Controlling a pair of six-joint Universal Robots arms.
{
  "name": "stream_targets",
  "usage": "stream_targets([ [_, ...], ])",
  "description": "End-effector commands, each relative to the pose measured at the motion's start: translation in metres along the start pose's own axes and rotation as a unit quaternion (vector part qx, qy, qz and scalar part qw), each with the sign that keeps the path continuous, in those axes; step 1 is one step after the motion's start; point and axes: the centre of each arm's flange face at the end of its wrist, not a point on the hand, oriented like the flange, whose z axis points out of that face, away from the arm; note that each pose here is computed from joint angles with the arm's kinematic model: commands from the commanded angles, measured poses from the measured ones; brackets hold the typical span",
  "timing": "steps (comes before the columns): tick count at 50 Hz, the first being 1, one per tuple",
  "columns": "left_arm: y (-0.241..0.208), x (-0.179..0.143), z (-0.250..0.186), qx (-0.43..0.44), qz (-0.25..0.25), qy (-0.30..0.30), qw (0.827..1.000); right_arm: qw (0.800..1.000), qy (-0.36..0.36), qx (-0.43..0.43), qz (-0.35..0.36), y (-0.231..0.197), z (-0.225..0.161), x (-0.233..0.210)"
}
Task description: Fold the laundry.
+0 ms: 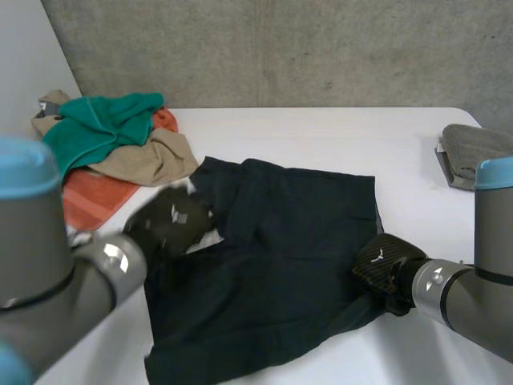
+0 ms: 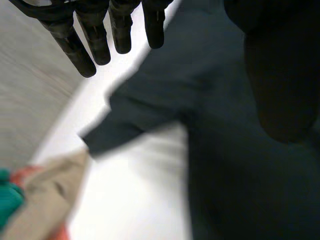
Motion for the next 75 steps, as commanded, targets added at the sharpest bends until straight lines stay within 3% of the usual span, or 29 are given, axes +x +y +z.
stream_targets([
  [1,-0.038,-0.029,0.078,0.125,-0.019,-0.011,0.992,1.0,0.006,0.011,0.006,-0.001,0.003,-0.003],
  [10,-0.025,-0.014,0.162,0.133,0.012,0.107,0.985,1.0,0.007,0.019,0.003,-0.001,0.008,-0.008],
  [16,-0.002,-0.014,0.201,0.154,0.052,0.115,0.98,1.0,0.01,0.027,0.011,-0.003,0.009,-0.01],
  [20,0.007,-0.009,0.21,0.162,0.051,0.123,0.978,0.999,0.013,0.028,0.016,-0.003,0.01,-0.009],
  [28,0.02,0.002,0.217,0.157,0.056,0.134,0.977,0.999,0.019,0.027,0.019,0.001,0.011,-0.006],
  [41,0.027,-0.022,0.208,0.11,0.101,0.047,0.988,0.999,0.026,0.03,0.023,0.0,0.009,-0.003],
  [50,0.039,-0.041,0.188,0.059,0.09,0.019,0.994,0.999,0.026,0.036,0.02,-0.001,0.007,-0.005],
  [56,0.015,-0.032,0.183,0.151,0.054,0.07,0.985,0.999,0.023,0.04,0.019,-0.004,0.005,-0.009],
  [61,0.008,-0.025,0.192,0.165,0.023,0.082,0.983,0.998,0.025,0.043,0.025,-0.006,0.003,-0.009],
  [75,0.03,0.0,0.222,0.133,0.061,0.112,0.983,0.998,0.039,0.045,0.034,-0.002,0.006,0.002],
])
